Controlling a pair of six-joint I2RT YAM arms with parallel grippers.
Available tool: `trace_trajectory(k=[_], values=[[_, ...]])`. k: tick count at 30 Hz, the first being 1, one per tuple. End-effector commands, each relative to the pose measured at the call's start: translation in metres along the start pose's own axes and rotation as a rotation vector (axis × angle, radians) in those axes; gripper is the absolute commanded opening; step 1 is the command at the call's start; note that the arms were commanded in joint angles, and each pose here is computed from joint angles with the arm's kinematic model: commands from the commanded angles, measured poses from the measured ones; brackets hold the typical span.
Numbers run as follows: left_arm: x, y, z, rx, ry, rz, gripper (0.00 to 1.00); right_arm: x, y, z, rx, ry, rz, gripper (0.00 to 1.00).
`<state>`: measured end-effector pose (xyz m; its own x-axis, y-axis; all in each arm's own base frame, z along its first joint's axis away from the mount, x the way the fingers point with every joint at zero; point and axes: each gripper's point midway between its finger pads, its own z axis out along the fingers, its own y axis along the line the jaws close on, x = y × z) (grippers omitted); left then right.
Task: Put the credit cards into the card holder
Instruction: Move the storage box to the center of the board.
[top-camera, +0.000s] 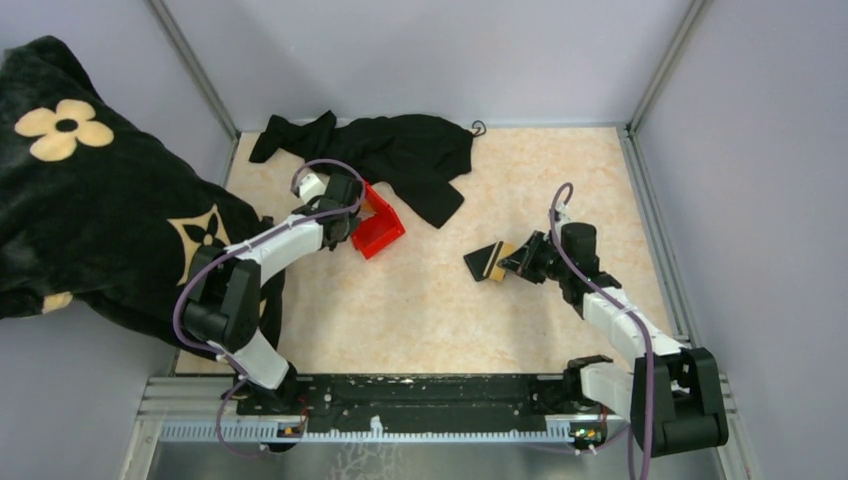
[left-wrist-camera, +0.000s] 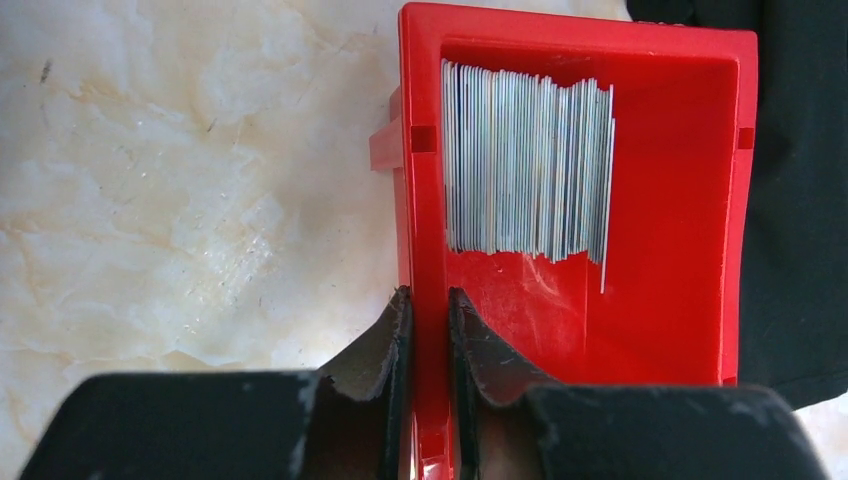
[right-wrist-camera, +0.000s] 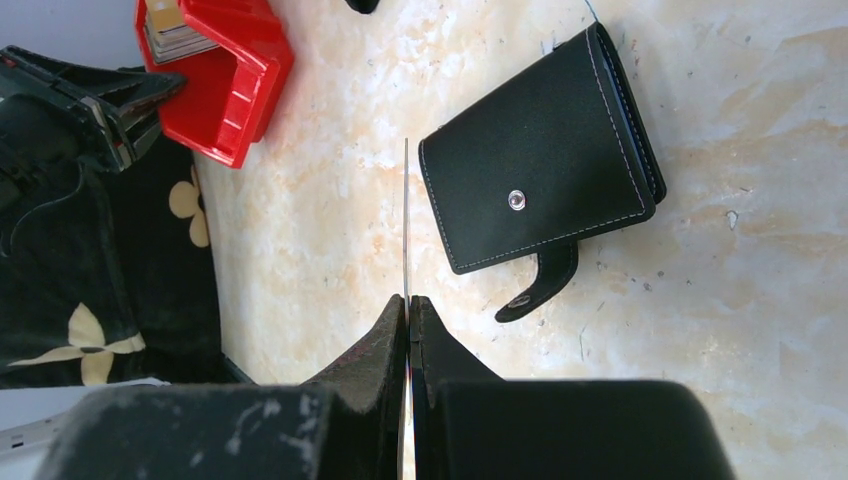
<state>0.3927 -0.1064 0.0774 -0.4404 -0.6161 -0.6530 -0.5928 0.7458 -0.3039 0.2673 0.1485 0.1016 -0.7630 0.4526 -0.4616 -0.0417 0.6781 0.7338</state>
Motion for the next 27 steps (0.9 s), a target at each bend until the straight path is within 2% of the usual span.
trace_trajectory(k=[1, 4, 8, 13, 18, 23, 27], values=[[-0.007, -0.011, 0.003, 0.031, -0.014, -0.084, 0.23, -0.006, 0.005, 0.004, -0.005, -0.033, -0.012, 0.00], [-0.006, -0.012, 0.000, 0.049, -0.008, -0.079, 0.39, -0.004, 0.007, 0.006, 0.015, -0.036, -0.004, 0.00], [-0.008, -0.018, -0.006, 0.088, 0.004, -0.068, 0.55, 0.000, 0.009, 0.009, 0.040, -0.049, 0.034, 0.00], [-0.007, -0.025, -0.015, 0.131, 0.024, -0.068, 0.61, 0.008, 0.008, 0.013, 0.060, -0.067, 0.104, 0.00], [-0.015, -0.038, -0.036, 0.206, -0.001, -0.040, 0.63, 0.018, 0.004, 0.017, 0.096, -0.087, 0.144, 0.00], [-0.018, -0.057, -0.065, 0.279, -0.073, 0.072, 0.63, 0.025, -0.006, 0.013, 0.123, -0.123, 0.197, 0.00], [-0.004, -0.085, -0.097, 0.391, -0.135, 0.237, 0.63, 0.029, -0.013, 0.008, 0.126, -0.160, 0.249, 0.00]])
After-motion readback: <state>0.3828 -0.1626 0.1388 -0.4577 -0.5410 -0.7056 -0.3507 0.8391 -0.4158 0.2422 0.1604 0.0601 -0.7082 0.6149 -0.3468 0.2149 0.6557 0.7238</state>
